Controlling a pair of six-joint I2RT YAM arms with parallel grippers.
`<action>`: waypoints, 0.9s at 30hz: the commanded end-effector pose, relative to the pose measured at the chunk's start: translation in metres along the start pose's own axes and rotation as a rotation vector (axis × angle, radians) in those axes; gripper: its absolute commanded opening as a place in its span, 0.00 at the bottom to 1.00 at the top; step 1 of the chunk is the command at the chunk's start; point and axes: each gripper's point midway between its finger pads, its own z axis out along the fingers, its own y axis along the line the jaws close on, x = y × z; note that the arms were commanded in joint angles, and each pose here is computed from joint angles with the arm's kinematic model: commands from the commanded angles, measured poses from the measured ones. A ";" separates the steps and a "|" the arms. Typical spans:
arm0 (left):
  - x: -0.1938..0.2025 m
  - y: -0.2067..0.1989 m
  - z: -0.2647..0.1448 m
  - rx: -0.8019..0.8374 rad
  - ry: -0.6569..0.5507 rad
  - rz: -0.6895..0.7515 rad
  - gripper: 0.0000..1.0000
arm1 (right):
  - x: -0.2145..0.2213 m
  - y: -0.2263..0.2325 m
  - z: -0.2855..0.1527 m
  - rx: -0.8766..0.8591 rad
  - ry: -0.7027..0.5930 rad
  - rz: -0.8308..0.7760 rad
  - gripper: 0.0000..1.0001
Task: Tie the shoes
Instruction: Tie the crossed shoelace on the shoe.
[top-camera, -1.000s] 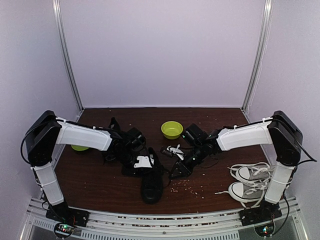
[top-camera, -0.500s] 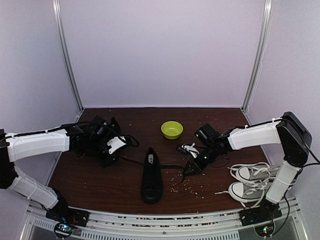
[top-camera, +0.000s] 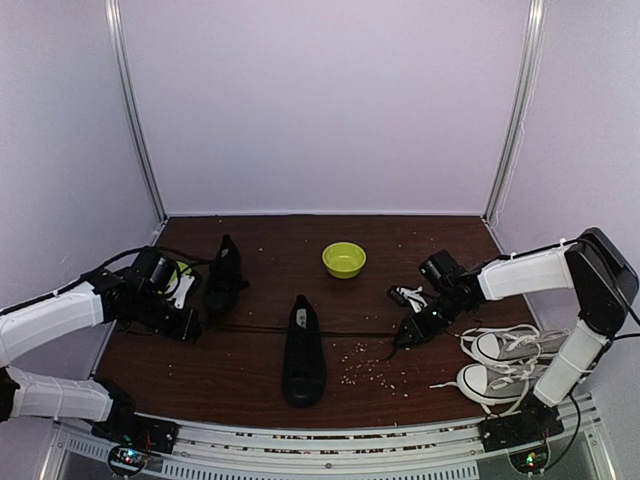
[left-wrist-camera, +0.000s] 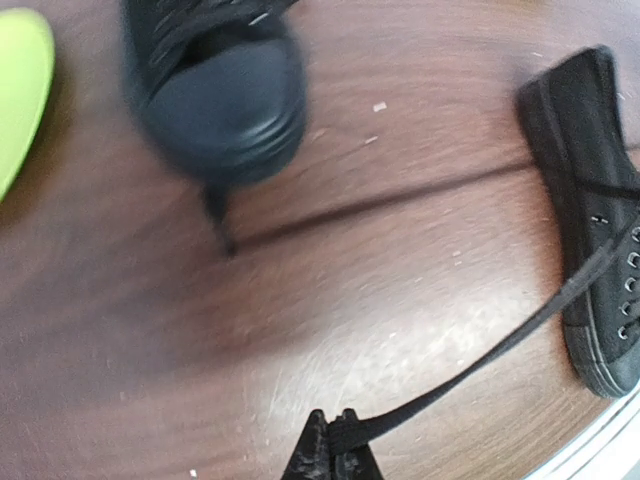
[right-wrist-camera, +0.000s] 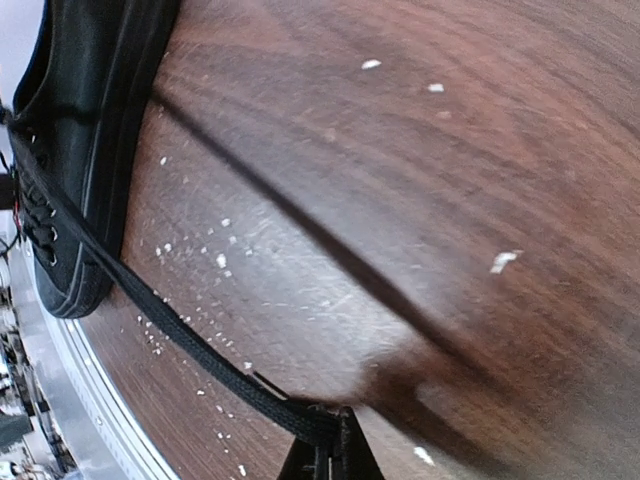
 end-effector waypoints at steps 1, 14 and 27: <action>0.006 0.017 0.002 -0.039 -0.019 -0.175 0.00 | 0.000 -0.025 -0.003 0.023 -0.041 0.114 0.00; 0.017 0.048 0.004 -0.137 -0.038 -0.281 0.00 | 0.008 -0.058 -0.015 -0.008 -0.141 0.278 0.00; 0.018 0.057 0.002 -0.170 -0.051 -0.311 0.00 | 0.013 -0.071 -0.019 -0.013 -0.162 0.316 0.00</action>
